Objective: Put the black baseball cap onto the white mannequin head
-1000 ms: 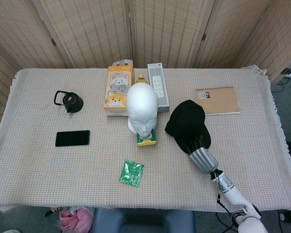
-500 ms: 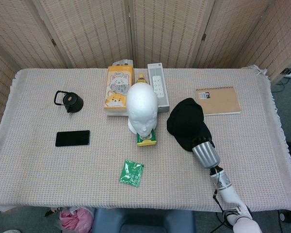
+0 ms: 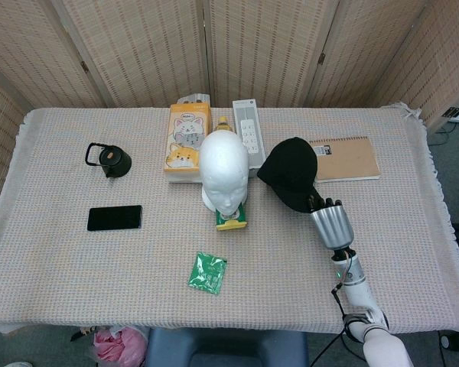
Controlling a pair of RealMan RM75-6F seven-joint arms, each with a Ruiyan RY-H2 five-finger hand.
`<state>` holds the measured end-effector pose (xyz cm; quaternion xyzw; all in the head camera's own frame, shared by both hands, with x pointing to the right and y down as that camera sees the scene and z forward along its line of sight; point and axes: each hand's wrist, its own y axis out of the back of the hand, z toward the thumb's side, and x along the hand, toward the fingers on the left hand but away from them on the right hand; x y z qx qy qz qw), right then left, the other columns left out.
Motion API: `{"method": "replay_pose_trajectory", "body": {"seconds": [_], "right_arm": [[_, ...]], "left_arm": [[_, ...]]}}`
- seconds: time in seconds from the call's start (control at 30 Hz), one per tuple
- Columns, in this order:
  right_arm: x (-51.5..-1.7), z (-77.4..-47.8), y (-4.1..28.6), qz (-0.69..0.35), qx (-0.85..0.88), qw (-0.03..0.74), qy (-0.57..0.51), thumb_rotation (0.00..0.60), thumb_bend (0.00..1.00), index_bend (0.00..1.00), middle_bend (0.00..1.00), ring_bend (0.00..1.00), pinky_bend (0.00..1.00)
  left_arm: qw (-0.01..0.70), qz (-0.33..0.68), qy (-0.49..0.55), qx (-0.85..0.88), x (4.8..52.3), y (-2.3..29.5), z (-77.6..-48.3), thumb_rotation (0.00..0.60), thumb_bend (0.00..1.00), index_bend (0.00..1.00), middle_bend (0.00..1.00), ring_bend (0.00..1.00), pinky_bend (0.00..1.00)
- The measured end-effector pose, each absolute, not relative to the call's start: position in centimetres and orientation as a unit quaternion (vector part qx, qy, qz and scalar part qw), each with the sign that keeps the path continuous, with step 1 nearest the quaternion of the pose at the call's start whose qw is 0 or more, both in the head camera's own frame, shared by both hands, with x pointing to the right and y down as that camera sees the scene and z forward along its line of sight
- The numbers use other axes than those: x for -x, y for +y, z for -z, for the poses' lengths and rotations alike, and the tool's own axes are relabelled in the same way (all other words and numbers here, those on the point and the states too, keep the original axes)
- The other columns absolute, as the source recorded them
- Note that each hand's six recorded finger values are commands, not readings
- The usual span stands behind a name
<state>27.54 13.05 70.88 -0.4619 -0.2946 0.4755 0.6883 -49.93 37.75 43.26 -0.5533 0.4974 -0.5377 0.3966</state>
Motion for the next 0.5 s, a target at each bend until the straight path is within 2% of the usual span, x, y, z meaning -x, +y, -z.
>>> {"method": "replay_pose_trajectory", "body": {"seconds": [0.5], "right_arm": [[-28.0,-63.8,10.5,-0.379,0.363,0.778,-0.346,0.6,0.6,0.82,0.78,0.82,0.98]], "left_arm": [[0.397,0.538,0.493,0.556,49.7,37.9,-43.4,0.6,0.07,0.06,0.05,0.04,0.14]]}}
